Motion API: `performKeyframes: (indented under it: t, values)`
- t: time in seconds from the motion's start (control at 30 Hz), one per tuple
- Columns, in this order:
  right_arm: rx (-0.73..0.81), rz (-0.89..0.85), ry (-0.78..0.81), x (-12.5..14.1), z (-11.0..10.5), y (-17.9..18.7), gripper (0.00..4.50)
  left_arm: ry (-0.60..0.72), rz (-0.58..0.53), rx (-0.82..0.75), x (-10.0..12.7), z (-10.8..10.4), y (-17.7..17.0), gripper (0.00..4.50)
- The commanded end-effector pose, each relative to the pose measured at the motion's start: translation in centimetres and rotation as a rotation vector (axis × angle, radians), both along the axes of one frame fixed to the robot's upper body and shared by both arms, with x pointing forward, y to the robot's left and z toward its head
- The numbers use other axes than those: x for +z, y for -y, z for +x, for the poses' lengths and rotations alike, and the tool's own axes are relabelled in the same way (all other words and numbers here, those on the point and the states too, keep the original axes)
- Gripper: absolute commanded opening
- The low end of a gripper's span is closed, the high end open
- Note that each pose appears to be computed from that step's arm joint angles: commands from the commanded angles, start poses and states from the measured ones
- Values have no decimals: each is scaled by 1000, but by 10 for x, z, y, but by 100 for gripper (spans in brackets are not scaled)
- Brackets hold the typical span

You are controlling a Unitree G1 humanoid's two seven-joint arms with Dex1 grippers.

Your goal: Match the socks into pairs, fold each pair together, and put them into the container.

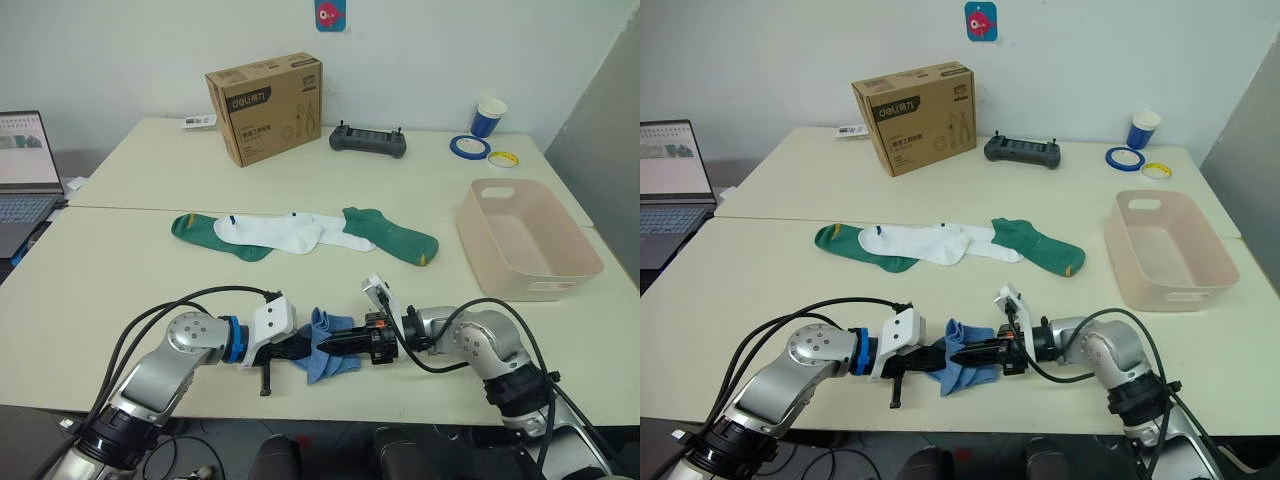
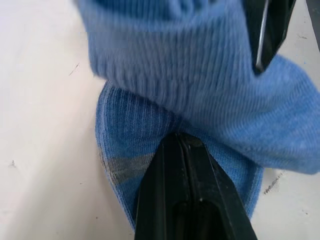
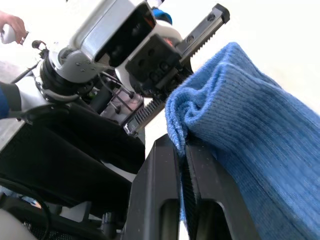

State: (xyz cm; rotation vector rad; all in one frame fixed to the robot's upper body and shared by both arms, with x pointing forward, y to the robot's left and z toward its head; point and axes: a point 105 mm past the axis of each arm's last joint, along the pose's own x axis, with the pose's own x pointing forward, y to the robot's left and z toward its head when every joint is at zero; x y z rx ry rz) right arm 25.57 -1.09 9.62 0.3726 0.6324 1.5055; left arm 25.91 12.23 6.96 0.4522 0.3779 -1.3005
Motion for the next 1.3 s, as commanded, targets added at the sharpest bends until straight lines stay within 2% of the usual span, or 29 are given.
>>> performKeyframes:
  t: [0.03, 0.13, 0.17, 0.27, 0.4, 0.5, 0.7, 0.9, 1.07, 1.2, 1.3]
  values:
    - [-11, 68, 21, 18, 6, 4, 149, -7, 59, 58, -8, 4, -13, 0]
    - [-5, 79, 22, 22, 4, 6, 252, -7, 58, 61, -8, 5, -13, 0]
    - [-2, 125, -15, 32, 3, 11, 287, -7, 58, 61, -8, 5, -13, 0]
    - [-14, 154, -11, 44, 2, 23, 287, -6, 58, 60, -9, 5, -12, 0]
    - [-104, 45, 162, 32, 14, 38, 287, -4, 60, 60, -9, 6, -13, 0]
    - [-105, -44, 310, 17, 16, 46, 224, -6, 60, 57, -9, 7, -14, 0]
    - [-42, -142, 434, -13, 13, 38, 7, -13, 61, 53, -7, 8, -14, 0]
    - [-24, -180, 459, -30, 16, 23, 3, -24, 34, 56, 1, 5, -16, 0]
    - [-26, -257, 529, -40, 26, 25, 3, -15, -1, 96, 24, 10, -26, 0]
    - [-32, -196, 491, -31, 23, 24, 3, 26, 13, 62, 59, 2, -39, 0]
    - [-32, -192, 482, -28, 22, 29, 3, 38, -58, 25, 79, -3, -24, 0]
